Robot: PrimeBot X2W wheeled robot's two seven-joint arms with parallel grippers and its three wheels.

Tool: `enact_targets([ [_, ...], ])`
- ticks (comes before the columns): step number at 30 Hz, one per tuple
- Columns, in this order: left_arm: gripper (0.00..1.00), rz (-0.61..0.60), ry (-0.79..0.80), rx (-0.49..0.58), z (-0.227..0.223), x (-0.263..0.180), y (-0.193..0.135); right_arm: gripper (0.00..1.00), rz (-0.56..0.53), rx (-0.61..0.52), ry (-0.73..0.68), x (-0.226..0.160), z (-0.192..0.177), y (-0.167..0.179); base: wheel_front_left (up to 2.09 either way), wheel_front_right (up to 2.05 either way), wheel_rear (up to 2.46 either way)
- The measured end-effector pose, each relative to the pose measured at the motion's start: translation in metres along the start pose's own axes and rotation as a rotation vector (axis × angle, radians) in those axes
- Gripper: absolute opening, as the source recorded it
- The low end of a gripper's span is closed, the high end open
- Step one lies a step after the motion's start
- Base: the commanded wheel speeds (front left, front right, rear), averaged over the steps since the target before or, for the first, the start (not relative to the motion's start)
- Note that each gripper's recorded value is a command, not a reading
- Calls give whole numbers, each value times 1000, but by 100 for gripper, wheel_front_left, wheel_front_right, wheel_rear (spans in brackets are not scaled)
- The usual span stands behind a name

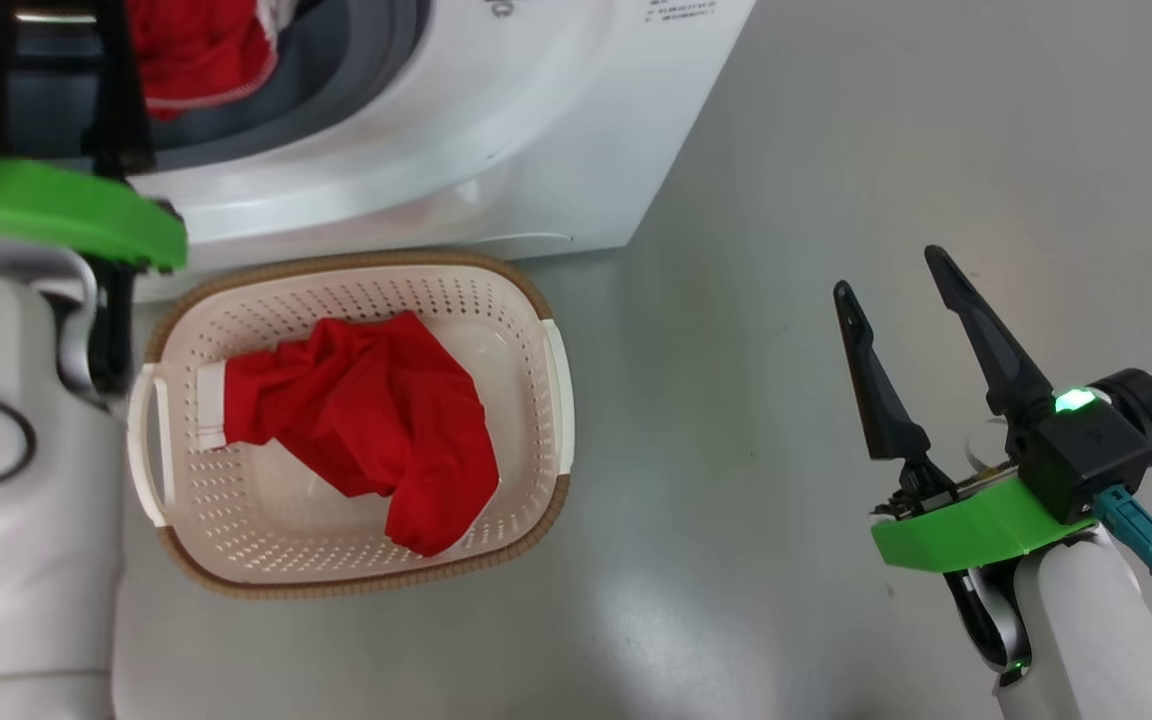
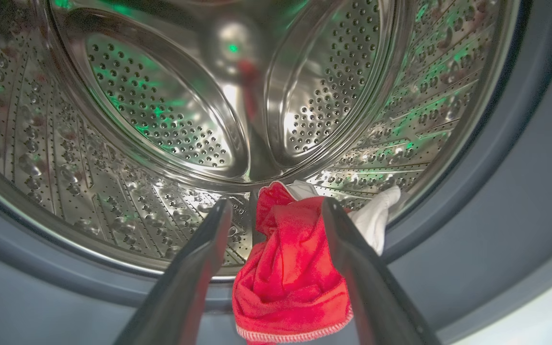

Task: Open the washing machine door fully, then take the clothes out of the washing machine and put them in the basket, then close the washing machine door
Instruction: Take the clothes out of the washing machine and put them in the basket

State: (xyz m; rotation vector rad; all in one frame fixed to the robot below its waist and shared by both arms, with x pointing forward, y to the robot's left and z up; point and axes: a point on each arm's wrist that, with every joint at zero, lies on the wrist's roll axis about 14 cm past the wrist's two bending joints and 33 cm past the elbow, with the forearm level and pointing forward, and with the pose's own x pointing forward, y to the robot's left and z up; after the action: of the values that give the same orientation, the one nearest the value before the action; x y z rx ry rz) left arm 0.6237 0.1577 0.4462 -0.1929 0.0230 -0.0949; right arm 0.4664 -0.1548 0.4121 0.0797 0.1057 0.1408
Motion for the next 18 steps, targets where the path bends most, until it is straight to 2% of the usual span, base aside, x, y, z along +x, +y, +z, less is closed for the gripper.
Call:
enact_targets([
  [5, 100, -8, 54, -37, -12, 24, -3, 100, -5, -8, 20, 2, -9, -3, 0, 0, 0],
  [11, 100, -36, 232, -136, -39, 44, -20, 100, -19, -16, 14, 6, -7, -10, 0, 0, 0],
  [14, 100, -71, 340, -115, -54, 47, -26, 100, -29, -7, 14, 5, -8, -14, 0, 0, 0],
  [18, 100, -66, 456, -53, -73, 46, -14, 100, -33, -1, 21, 3, -9, -15, 0, 0, 0],
])
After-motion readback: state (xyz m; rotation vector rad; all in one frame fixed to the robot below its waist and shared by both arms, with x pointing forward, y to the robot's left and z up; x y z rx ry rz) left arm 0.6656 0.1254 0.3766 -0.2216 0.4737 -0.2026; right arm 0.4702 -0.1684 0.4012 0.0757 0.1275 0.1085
